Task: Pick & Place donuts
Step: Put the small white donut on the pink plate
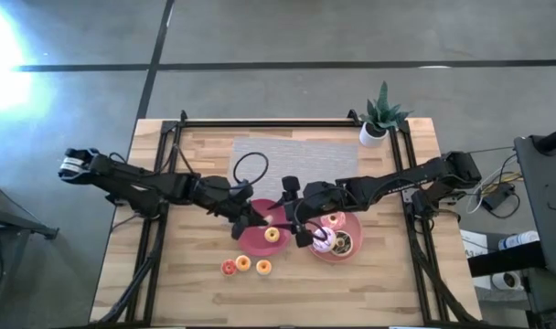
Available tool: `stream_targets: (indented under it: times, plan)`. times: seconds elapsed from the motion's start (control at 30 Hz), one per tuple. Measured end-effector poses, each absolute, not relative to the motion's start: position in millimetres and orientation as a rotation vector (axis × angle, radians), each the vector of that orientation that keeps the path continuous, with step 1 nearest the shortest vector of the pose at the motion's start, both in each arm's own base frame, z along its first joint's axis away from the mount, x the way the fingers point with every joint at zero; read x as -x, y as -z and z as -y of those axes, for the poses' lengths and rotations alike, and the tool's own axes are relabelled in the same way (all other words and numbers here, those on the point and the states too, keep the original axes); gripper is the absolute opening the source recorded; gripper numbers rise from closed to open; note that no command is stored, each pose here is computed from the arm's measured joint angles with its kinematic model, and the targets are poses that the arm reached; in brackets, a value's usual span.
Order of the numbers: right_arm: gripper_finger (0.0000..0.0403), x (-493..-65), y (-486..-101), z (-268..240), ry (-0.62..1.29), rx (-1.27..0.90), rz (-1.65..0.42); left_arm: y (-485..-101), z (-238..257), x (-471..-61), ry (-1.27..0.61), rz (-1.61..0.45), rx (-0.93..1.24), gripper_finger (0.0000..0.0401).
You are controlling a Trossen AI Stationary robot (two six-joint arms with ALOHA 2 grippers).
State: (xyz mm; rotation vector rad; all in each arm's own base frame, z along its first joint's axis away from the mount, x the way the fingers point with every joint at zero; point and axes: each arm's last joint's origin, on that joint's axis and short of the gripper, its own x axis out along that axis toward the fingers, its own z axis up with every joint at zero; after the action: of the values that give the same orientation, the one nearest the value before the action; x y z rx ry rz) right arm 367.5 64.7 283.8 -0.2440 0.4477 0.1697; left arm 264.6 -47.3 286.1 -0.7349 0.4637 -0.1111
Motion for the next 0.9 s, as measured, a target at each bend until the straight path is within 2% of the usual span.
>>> stream_targets:
  times: [0.47,0.77,0.9]
  plan:
    - [0.0208,-369,-275,-64,-0.166,0.230,-0.479,-287,43,-273,0.169,-0.423,0.747,0.0000]
    - [0.0132,-373,-270,-65,-0.158,0.198,-0.499,-281,43,-271,0.139,-0.488,0.747,0.0000]
    - [0.0118,-373,-269,-65,-0.147,0.152,-0.508,-279,43,-270,0.130,-0.509,0.748,0.0000]
